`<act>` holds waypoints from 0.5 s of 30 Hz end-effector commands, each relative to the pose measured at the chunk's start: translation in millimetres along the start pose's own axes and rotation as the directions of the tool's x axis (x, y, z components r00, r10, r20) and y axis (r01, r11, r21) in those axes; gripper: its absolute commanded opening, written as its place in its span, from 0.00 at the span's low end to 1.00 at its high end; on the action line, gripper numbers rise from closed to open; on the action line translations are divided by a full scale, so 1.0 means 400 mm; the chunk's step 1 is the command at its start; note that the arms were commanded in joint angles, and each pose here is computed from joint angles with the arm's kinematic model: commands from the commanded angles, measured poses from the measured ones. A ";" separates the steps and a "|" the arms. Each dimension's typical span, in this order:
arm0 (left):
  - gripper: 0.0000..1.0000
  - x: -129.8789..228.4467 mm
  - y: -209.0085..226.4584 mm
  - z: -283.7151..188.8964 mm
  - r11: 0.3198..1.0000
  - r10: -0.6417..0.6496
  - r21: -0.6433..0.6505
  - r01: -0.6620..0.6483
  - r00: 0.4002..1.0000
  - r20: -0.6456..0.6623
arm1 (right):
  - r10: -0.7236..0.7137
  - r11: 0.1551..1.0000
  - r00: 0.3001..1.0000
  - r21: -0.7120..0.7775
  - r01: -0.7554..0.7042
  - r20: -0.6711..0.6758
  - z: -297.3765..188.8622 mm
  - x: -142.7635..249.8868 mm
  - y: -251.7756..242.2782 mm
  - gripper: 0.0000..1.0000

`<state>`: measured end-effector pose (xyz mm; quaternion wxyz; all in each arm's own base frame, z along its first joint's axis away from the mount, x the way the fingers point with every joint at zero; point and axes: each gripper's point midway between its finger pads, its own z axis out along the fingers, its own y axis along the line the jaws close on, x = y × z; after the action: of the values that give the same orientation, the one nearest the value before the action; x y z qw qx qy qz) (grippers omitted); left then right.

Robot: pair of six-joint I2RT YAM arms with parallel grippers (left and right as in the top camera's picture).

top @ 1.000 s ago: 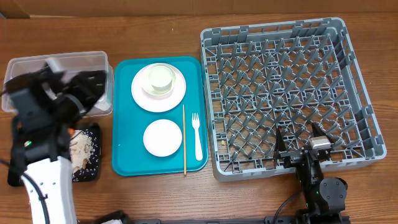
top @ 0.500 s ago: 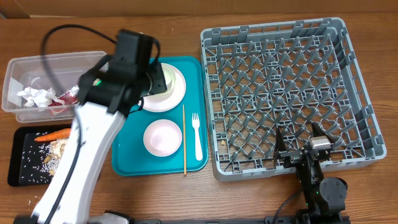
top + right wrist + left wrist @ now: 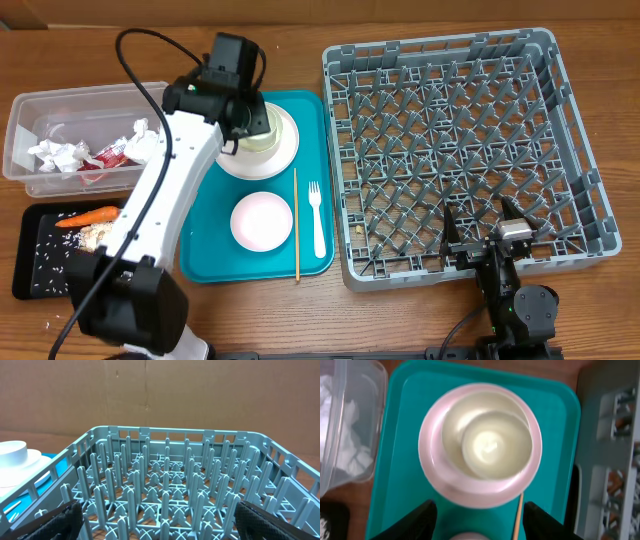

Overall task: Sort waste into correct bins and load items into the dishwasher
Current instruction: 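Move the left gripper to the white cup on the plate and grasp it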

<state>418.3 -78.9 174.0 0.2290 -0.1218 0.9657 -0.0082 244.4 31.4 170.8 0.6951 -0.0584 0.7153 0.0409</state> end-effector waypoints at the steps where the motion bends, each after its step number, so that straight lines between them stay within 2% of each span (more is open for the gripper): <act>1: 0.57 -0.036 0.024 0.053 1.000 -0.021 -0.020 0.021 1.000 0.012 | -0.004 1.000 1.000 0.005 0.004 0.003 0.001 0.005 -0.003 1.00; 7: 0.54 -0.047 0.015 0.148 0.999 -0.039 0.004 0.039 0.999 -0.010 | -0.004 1.000 1.000 0.006 0.004 0.003 0.001 0.005 -0.003 1.00; 15: 0.50 -0.022 0.012 0.196 0.999 -0.036 0.002 0.036 0.998 -0.060 | -0.004 1.000 1.000 0.005 0.004 0.003 0.001 0.005 -0.003 1.00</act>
<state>458.3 -67.2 111.3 0.2071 -0.1461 0.9673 -0.0140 244.4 31.4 171.0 0.6954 -0.0584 0.7151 0.0409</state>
